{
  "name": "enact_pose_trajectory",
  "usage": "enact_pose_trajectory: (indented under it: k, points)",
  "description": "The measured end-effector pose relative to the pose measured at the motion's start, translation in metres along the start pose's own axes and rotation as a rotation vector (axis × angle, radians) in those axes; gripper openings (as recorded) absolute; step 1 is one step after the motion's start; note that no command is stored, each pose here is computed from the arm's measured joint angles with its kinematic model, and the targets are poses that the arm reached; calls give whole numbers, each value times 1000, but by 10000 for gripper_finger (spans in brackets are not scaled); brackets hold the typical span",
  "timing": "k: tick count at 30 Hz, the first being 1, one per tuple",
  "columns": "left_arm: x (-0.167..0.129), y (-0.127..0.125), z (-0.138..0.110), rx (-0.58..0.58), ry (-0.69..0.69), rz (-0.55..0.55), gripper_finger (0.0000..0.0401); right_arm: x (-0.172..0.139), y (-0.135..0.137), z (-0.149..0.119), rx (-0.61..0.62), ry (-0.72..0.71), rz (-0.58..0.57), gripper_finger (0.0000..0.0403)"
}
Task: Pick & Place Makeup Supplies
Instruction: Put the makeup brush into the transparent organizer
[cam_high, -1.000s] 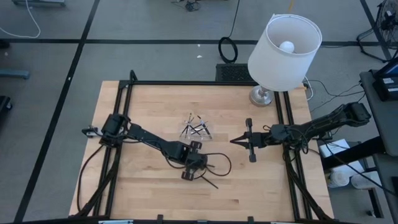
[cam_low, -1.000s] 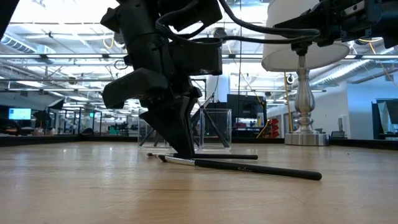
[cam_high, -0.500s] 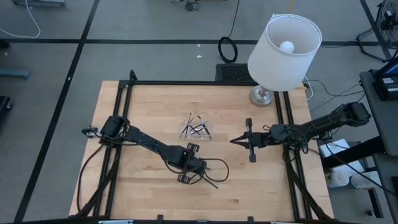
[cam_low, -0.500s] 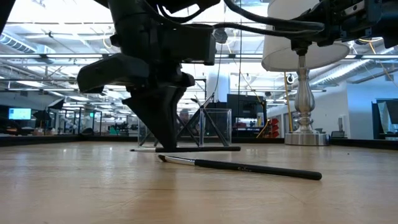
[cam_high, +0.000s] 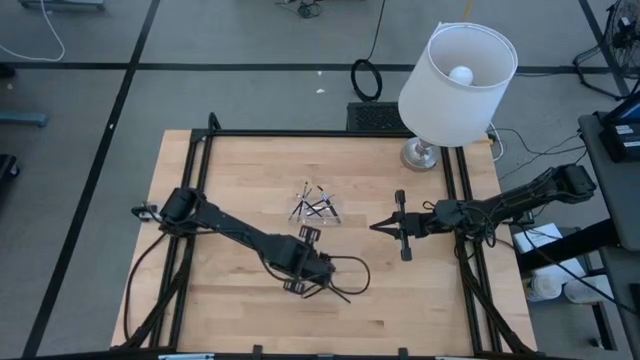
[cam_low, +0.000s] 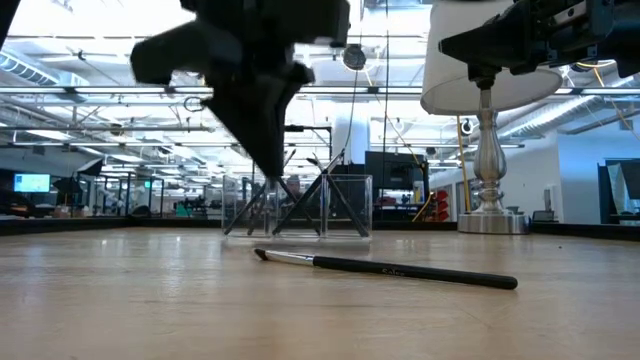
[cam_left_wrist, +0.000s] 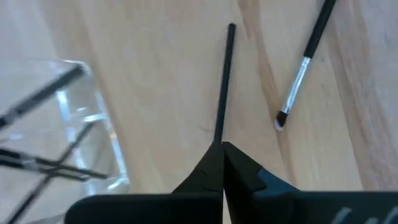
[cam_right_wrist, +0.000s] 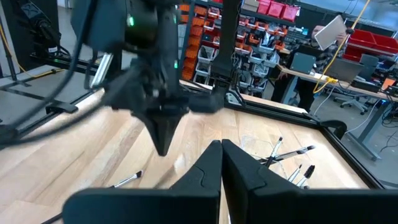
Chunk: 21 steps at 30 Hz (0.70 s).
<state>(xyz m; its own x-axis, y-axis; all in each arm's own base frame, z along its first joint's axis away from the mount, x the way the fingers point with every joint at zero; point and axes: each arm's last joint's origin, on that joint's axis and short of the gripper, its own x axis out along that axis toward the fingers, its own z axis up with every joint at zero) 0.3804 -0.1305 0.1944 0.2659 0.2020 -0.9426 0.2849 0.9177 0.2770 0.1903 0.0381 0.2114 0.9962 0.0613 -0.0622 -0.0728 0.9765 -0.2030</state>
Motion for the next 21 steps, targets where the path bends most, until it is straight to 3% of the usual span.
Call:
enact_pose_trajectory:
  k: [7,18,21]
  points:
    - [-30,9,5,0,46,66,1,0,0,0,3,0,0,0]
    - [-31,9,2,-8,83,58,20,0,0,0,26,5,1,0]
    - [-32,9,-2,-13,118,111,22,0,0,-2,46,24,4,0]
